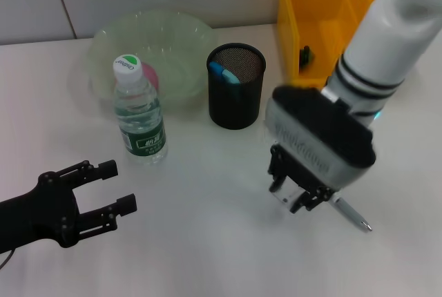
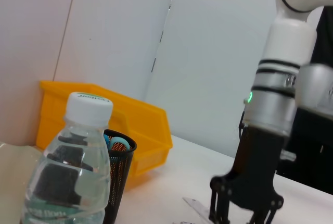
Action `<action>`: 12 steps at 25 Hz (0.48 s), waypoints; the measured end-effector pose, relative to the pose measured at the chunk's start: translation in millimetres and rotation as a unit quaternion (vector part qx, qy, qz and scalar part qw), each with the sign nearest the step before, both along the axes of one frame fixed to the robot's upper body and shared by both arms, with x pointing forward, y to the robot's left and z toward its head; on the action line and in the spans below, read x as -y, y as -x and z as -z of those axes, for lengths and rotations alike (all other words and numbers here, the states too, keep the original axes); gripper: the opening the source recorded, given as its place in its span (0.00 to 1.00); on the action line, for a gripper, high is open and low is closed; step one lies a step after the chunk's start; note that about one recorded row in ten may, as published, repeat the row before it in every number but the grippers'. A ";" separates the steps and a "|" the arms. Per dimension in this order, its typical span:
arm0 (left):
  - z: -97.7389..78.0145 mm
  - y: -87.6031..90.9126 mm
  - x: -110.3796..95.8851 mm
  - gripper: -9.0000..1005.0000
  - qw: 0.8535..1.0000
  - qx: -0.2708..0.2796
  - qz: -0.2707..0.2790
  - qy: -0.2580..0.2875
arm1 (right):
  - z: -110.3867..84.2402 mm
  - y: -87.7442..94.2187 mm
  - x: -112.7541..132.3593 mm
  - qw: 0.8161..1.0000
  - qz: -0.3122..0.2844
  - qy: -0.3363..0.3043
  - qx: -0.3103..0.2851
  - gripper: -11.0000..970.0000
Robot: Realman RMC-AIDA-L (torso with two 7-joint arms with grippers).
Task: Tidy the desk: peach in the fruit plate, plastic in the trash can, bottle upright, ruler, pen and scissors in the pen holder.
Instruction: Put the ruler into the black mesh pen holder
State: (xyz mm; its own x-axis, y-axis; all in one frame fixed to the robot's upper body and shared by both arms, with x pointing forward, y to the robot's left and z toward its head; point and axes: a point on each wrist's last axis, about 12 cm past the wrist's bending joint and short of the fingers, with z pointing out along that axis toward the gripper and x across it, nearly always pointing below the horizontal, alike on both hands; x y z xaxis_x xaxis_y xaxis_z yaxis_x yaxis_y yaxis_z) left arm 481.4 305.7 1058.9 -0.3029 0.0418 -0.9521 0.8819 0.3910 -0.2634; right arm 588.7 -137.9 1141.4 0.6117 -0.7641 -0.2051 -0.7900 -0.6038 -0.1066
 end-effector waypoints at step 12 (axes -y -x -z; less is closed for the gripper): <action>-0.2 0.3 1.9 0.76 1.000 0.002 0.007 0.001 | -80.8 -12.5 25.1 0.958 0.091 -0.269 -0.032 0.40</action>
State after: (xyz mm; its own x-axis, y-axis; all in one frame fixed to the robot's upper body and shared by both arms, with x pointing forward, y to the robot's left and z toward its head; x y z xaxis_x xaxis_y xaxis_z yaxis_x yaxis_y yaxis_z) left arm 481.1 303.8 1059.1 -0.2993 0.0439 -0.9532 0.8880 0.3783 -0.2614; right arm 601.2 -163.0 1222.2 0.4520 -0.6303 -0.6312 -0.8920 -0.3269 -0.3123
